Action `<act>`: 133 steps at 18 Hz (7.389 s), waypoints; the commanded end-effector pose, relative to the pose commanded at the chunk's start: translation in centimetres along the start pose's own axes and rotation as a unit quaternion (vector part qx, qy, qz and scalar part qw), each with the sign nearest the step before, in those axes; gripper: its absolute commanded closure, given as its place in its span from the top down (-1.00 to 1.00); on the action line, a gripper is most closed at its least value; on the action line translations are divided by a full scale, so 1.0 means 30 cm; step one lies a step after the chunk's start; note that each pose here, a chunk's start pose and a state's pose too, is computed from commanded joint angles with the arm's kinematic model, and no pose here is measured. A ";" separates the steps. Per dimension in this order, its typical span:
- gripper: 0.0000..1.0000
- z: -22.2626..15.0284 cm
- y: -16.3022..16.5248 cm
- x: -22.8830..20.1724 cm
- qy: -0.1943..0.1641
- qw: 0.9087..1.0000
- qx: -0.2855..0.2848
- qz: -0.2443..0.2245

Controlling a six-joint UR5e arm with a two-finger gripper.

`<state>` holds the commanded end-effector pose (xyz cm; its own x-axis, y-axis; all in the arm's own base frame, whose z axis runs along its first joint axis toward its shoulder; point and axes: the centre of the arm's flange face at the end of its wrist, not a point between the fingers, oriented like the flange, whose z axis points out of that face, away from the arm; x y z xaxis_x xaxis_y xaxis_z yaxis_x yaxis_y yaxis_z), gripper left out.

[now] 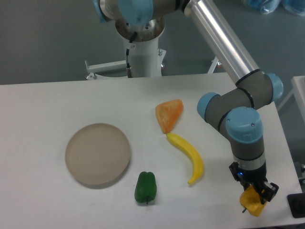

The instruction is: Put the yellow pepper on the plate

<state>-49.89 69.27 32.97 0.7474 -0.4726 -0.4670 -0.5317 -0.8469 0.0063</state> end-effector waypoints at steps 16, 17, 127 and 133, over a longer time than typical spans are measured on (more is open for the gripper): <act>-0.18 -0.279 0.023 0.017 0.023 1.000 0.017 -0.012; -0.18 -0.322 0.028 0.029 0.032 0.999 0.019 -0.011; 1.00 -0.388 0.382 0.280 0.044 0.980 0.044 -0.189; 1.00 -0.400 0.383 0.283 0.043 0.981 0.044 -0.182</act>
<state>-44.86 52.62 39.70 0.9228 -0.1646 -0.3484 -0.2531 -0.9407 -0.2260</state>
